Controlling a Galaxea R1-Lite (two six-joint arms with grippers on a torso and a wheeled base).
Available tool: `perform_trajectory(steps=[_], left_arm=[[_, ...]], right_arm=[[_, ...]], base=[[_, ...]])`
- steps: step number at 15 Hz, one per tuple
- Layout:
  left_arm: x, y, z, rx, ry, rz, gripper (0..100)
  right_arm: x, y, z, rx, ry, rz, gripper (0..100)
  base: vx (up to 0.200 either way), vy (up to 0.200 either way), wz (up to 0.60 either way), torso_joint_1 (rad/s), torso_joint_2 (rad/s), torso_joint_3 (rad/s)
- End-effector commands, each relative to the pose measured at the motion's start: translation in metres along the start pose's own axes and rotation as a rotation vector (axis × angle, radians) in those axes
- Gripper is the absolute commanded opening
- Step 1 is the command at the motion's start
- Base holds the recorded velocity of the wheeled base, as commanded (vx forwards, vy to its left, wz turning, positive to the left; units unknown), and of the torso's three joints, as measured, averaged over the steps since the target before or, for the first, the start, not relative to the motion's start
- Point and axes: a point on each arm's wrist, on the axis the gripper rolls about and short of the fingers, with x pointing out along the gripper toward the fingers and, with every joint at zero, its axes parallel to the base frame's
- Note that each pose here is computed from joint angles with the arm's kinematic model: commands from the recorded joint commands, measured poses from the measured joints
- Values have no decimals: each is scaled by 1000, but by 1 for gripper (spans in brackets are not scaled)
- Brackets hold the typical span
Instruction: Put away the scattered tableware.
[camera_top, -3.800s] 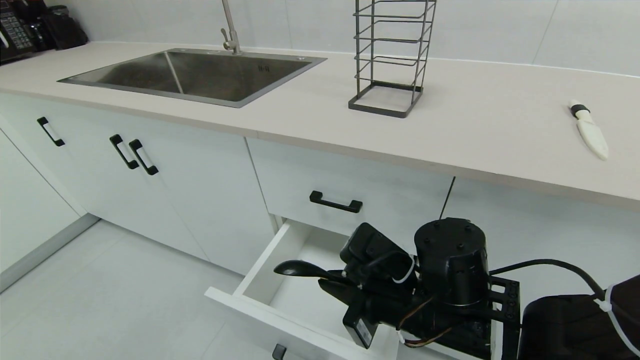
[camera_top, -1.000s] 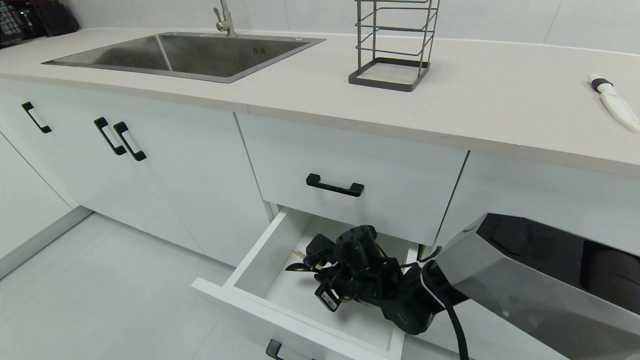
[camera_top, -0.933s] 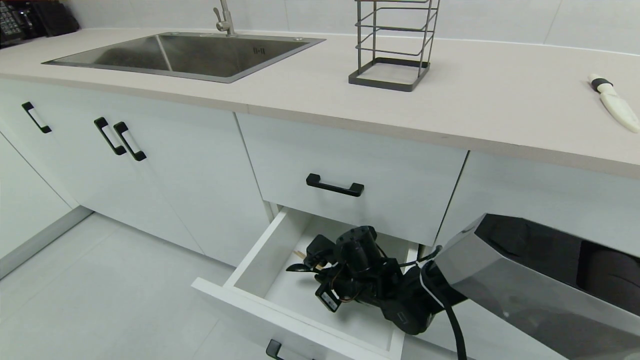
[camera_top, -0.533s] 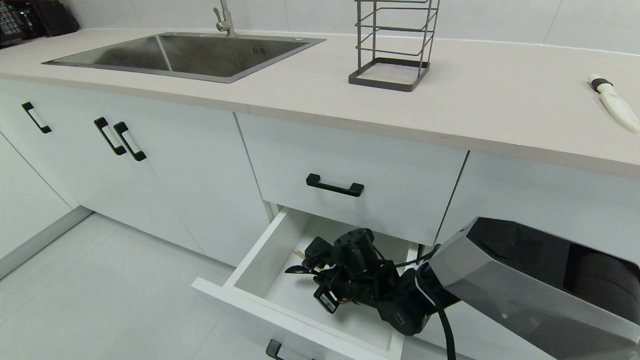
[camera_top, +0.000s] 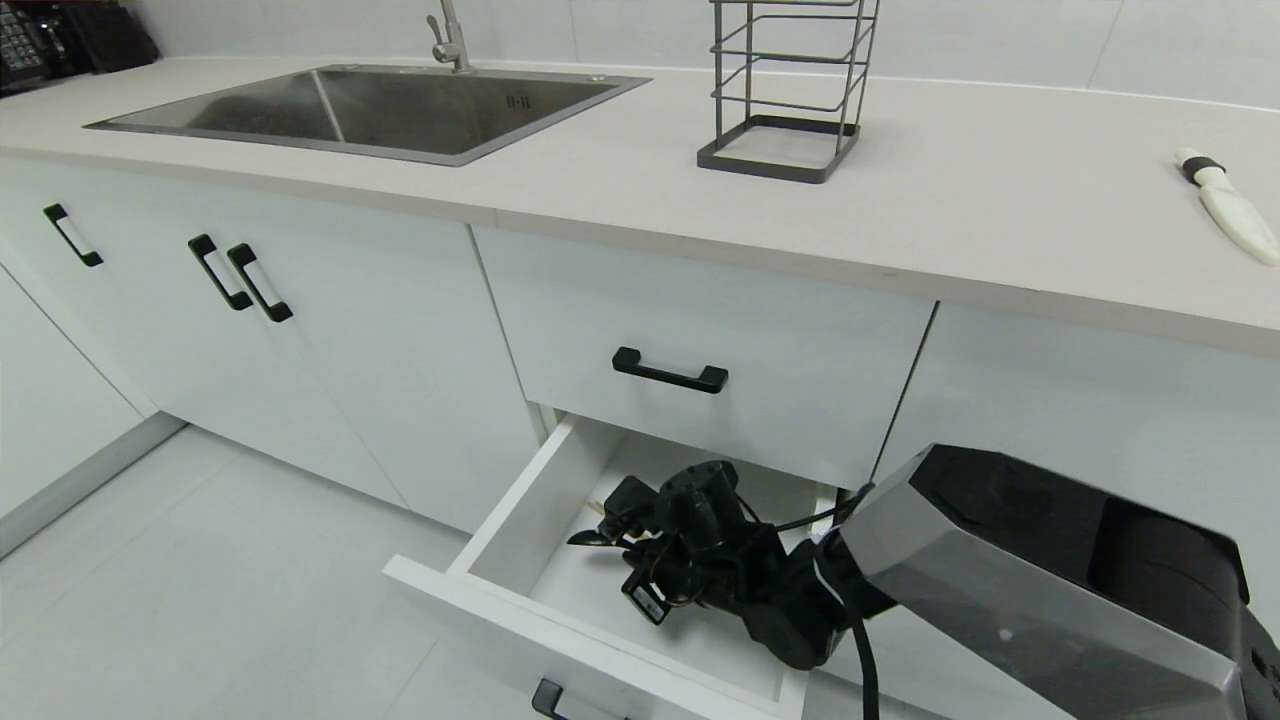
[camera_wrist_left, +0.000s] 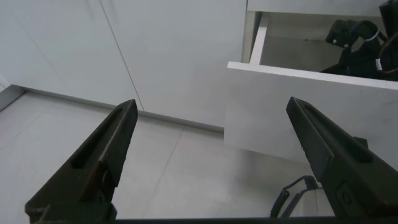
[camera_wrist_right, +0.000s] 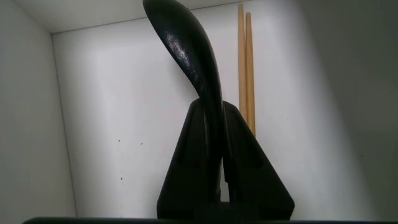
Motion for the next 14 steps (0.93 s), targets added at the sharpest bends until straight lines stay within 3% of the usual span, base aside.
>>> perform_trajectory(steps=[1,10,11,14], left_arm=[[0,0,0,0,0,0,100],[0,0,0,0,0,0,100],[0,0,0,0,0,0,100],[0,0,0,0,0,0,100]], right_arm=[[4,1,-3,-1,6,-3,0],[9,2,-8,-3,13,-8,0],[10,2,-7,-2,10,-7,100],[1,2,7,-3,-19,-6,100]], base=[[0,0,0,0,0,0],[0,0,0,0,0,0],[0,0,0,0,0,0],[0,0,0,0,0,0]])
